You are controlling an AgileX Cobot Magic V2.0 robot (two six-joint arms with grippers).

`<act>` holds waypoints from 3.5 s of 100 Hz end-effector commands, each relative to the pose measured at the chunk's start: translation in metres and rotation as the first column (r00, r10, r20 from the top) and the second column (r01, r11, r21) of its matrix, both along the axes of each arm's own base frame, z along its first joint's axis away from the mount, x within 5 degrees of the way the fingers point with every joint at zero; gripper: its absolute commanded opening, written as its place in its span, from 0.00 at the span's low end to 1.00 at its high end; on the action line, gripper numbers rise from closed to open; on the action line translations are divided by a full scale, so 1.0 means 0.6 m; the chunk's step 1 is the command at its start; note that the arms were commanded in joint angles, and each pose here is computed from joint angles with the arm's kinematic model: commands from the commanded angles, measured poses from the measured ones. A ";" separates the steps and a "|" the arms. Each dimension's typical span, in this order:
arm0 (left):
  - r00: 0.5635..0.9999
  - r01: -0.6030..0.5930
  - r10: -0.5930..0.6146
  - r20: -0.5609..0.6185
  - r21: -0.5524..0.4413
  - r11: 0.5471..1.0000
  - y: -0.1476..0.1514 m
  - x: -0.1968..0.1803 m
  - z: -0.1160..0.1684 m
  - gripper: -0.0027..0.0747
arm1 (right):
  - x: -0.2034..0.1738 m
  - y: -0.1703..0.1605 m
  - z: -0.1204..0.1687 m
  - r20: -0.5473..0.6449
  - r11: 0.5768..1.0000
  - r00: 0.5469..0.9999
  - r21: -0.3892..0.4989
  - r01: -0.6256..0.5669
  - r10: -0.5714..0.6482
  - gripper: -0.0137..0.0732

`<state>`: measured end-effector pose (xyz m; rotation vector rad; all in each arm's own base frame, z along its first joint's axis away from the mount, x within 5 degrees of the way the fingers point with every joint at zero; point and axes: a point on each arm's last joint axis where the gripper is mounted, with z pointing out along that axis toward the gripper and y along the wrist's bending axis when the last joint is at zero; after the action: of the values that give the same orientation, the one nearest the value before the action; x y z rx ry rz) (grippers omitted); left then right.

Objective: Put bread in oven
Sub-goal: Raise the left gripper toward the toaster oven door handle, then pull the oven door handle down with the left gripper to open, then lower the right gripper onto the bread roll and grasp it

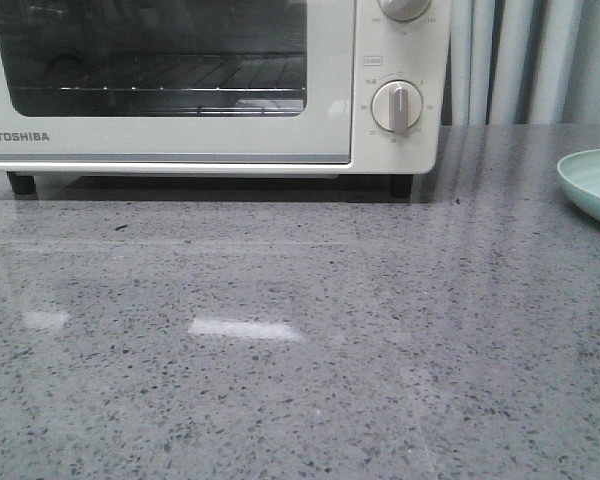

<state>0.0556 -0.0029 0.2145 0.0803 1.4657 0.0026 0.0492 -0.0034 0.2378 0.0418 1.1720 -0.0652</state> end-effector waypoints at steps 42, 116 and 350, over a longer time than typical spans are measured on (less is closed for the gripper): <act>0.924 0.130 0.057 0.377 -0.452 0.883 0.017 -0.020 0.055 0.01 | -0.014 0.000 0.062 -0.166 0.944 0.979 0.324 -0.058 0.117 0.08; 0.912 0.405 -0.409 0.010 -0.157 0.901 -0.102 0.124 0.297 0.01 | 0.090 -0.005 0.236 -0.536 0.997 0.843 0.079 0.008 0.036 0.08; 0.863 0.457 -0.489 -0.125 -0.217 0.862 -0.036 -0.026 0.316 0.01 | 0.268 0.029 0.150 -0.941 0.979 0.328 -0.136 -0.150 -0.080 0.67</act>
<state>0.0425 -0.0252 0.3911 0.3081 1.6598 -0.5322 0.1909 0.0132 0.3243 -0.2084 2.4537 -0.1464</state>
